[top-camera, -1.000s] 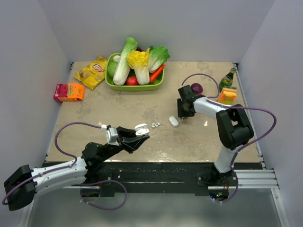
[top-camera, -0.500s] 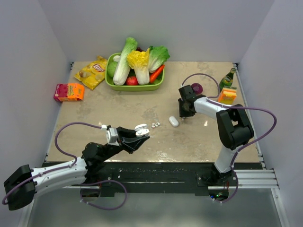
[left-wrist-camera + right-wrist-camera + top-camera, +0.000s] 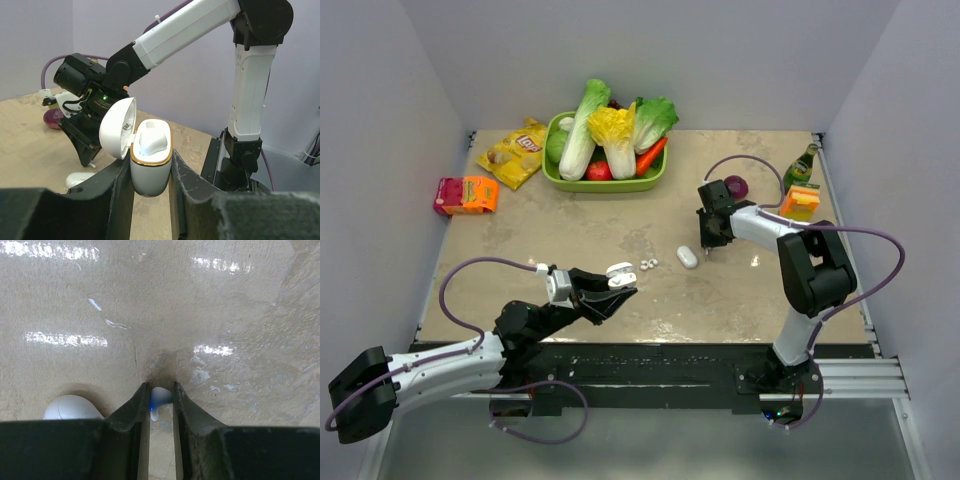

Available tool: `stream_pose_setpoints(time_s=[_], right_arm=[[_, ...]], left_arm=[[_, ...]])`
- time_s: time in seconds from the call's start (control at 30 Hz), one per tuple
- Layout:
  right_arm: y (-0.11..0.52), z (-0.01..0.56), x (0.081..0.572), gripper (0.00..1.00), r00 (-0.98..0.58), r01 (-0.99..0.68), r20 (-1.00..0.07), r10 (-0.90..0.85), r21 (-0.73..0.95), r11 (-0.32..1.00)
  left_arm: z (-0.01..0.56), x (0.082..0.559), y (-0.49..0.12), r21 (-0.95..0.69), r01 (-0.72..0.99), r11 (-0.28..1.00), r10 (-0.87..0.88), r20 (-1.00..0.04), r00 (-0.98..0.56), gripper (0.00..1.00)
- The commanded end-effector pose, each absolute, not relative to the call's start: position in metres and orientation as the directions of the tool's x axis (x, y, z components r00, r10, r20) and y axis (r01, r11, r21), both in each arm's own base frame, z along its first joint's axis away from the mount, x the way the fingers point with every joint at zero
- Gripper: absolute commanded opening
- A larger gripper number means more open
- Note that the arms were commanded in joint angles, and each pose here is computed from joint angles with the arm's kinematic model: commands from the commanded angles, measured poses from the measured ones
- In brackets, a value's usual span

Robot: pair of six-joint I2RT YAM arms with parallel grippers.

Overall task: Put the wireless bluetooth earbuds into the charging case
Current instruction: Pick up the earbud from the center of the board.

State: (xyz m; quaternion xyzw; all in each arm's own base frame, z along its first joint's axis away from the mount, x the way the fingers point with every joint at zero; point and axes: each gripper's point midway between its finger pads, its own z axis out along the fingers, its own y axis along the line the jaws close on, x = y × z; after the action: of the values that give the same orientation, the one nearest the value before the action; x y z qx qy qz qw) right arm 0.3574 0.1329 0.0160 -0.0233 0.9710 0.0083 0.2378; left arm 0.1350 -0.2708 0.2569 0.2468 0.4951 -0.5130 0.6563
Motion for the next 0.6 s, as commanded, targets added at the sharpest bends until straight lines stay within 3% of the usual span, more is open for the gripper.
stream_pose_setpoints(time_s=[0.0, 0.2, 0.3, 0.57], right_arm=[[0.132, -0.011, 0.321, 0.03, -0.938, -0.075, -0.339, -0.069, 0.005, 0.997], [0.133, -0.003, 0.325, 0.0, -0.928, -0.064, -0.368, -0.055, 0.012, 0.998], [0.137, 0.014, 0.332, 0.0, -0.902, -0.051, -0.432, -0.027, 0.045, 0.998], [0.173, 0.133, 0.358, 0.0, -0.687, -0.127, -0.725, 0.05, 0.188, 0.974]], left_arm=[[0.269, 0.131, -0.268, -0.173, 0.925, 0.337, -0.471, -0.882, 0.006, 0.0], [0.27, 0.132, -0.268, -0.175, 0.924, 0.34, -0.473, -0.881, 0.007, 0.0], [0.271, 0.132, -0.268, -0.174, 0.923, 0.342, -0.474, -0.881, 0.01, 0.0], [0.274, 0.135, -0.267, -0.174, 0.919, 0.354, -0.483, -0.876, 0.02, 0.0]])
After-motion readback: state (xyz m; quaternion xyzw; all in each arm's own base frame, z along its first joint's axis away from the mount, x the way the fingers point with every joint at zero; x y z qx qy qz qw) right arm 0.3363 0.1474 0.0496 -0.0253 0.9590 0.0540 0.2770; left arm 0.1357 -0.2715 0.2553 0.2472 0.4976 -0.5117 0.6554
